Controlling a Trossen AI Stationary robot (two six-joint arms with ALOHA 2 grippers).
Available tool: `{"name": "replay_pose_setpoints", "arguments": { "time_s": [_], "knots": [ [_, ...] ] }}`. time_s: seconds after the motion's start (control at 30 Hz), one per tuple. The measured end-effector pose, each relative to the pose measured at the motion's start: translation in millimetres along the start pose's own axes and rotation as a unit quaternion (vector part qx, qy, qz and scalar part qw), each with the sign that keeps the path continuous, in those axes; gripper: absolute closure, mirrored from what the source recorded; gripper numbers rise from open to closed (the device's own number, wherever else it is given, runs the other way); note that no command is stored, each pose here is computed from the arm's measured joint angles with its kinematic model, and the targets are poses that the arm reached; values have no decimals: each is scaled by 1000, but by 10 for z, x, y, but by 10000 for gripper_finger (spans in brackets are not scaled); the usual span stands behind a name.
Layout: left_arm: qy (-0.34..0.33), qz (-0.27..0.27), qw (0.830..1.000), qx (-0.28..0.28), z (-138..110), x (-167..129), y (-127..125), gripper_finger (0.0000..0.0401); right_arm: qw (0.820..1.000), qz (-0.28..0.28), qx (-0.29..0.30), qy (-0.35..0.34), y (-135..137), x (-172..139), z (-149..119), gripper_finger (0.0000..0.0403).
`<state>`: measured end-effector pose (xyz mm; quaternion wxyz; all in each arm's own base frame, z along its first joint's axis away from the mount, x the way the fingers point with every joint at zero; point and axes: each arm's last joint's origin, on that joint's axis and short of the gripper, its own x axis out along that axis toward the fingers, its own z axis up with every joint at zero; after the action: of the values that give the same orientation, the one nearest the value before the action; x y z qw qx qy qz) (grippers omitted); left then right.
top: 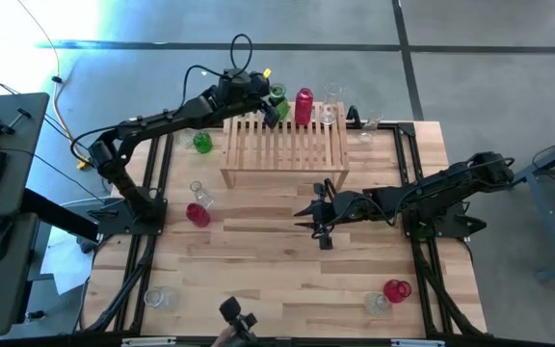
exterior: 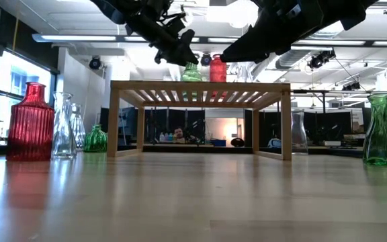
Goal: Sort vases onto shelf
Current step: Put the green vase on the shelf
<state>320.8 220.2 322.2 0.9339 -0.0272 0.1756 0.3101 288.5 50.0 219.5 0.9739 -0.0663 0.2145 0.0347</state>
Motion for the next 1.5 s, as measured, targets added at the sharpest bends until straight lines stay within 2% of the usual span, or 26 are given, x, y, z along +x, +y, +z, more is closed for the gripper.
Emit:
{"name": "replay_pose_setpoints", "arguments": {
  "time_s": [0.1, 0.27, 0.63, 0.8, 1.0, 1.23, 1.37, 1.5],
  "knots": [
    [4, 2, 1000, -5, -4, -8, 2, 246, 1000, 0, 3, 0, 0, 0, 0, 308],
    [14, 3, 1000, -5, -31, -5, 2, 212, 1000, 0, 3, 0, 0, 0, 0, 308],
    [4, -1, 1000, -5, 15, -58, -10, 205, 1000, 0, 5, 0, 0, 0, 0, 308],
    [0, -11, 1000, 14, 127, -286, -38, 204, 1000, 0, 7, 0, 0, 0, 0, 308],
    [19, -35, 998, 56, 247, -757, -165, 206, 1000, 0, 7, 0, 0, 0, 0, 308],
    [-5, -59, 994, 92, 199, -1246, -392, 246, 1000, 0, 7, 0, 0, 0, 0, 308],
    [-34, -61, 993, 91, 115, -1290, -429, 283, 1000, 0, 4, -2, 0, 0, 4, 308],
    [-29, -65, 993, 91, -10, -1216, -435, 328, 1000, 0, 4, -4, -1, 0, 7, 308]
  ]
}}
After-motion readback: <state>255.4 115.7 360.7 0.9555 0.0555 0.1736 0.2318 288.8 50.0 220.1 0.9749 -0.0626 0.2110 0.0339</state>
